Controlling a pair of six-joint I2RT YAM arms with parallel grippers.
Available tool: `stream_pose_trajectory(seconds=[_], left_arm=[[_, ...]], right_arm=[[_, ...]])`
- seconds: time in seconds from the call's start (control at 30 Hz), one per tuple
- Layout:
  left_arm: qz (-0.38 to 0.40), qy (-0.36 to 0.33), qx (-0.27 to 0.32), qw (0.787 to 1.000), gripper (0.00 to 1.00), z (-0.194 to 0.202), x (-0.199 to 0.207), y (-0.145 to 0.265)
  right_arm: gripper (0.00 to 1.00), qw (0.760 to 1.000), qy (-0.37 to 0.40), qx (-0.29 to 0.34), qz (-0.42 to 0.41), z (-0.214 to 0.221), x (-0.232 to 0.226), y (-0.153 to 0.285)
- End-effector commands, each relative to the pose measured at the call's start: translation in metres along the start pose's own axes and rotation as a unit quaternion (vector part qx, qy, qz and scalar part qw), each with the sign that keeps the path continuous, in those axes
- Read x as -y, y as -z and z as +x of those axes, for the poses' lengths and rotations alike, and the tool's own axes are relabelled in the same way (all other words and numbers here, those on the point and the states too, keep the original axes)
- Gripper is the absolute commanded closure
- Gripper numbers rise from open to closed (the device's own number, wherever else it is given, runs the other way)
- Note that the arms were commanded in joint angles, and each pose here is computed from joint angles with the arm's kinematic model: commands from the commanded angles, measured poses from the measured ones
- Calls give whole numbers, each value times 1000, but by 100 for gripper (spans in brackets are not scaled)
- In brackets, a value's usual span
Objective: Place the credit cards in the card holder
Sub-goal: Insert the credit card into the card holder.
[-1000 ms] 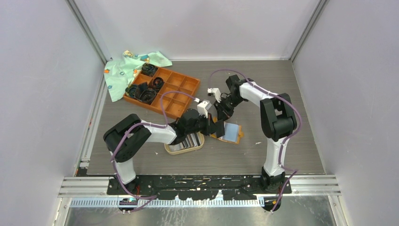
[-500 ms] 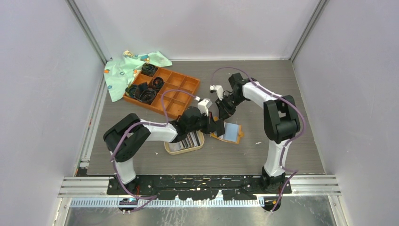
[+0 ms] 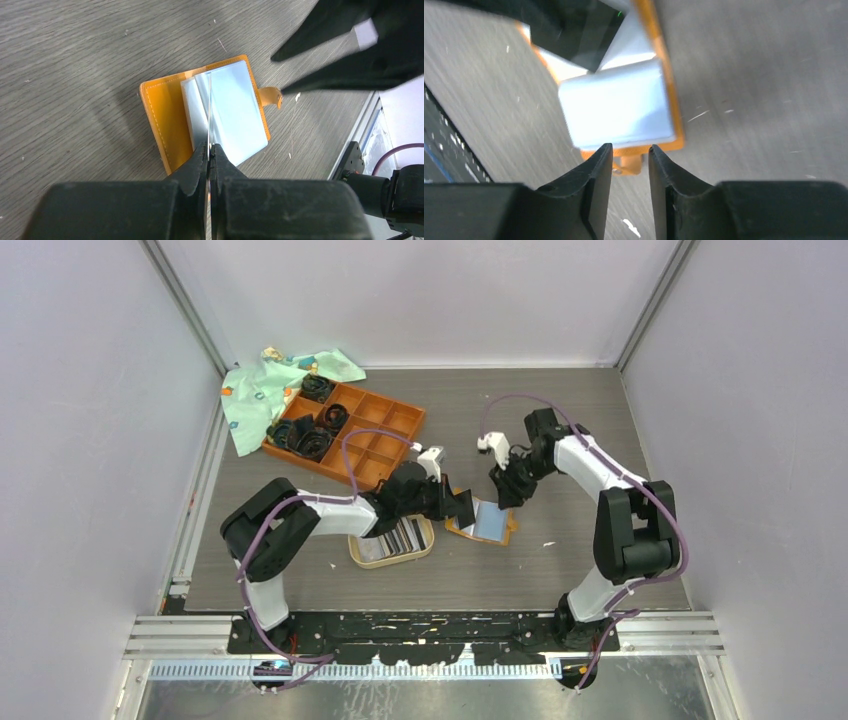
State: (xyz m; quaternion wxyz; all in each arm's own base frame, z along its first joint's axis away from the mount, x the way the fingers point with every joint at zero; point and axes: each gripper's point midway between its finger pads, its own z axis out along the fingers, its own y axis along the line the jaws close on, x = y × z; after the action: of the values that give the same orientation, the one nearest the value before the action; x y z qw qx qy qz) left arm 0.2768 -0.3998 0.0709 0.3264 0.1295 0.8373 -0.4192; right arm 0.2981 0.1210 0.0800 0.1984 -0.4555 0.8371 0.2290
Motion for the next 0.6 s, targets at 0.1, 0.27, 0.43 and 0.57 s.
stream_pose_trajectory(seconds=[0.1,0.27,0.43,0.57], left_arm=[[14,5,7,1000,100,-12,10,-3],[19,5,5,1000,100,-11,11,-5],[24,4,5,1000,100,-11,13,-5],[28,4,4,1000,100,-10,14,-4]], right_arm=[[42,987,159,-24,-15,39,-24,5],[26,973,228,-22,-3,53,-28,1],[27,971,236,-19,20,56,-18,-8],[36,972,233,-28,34,55,-10,-15]])
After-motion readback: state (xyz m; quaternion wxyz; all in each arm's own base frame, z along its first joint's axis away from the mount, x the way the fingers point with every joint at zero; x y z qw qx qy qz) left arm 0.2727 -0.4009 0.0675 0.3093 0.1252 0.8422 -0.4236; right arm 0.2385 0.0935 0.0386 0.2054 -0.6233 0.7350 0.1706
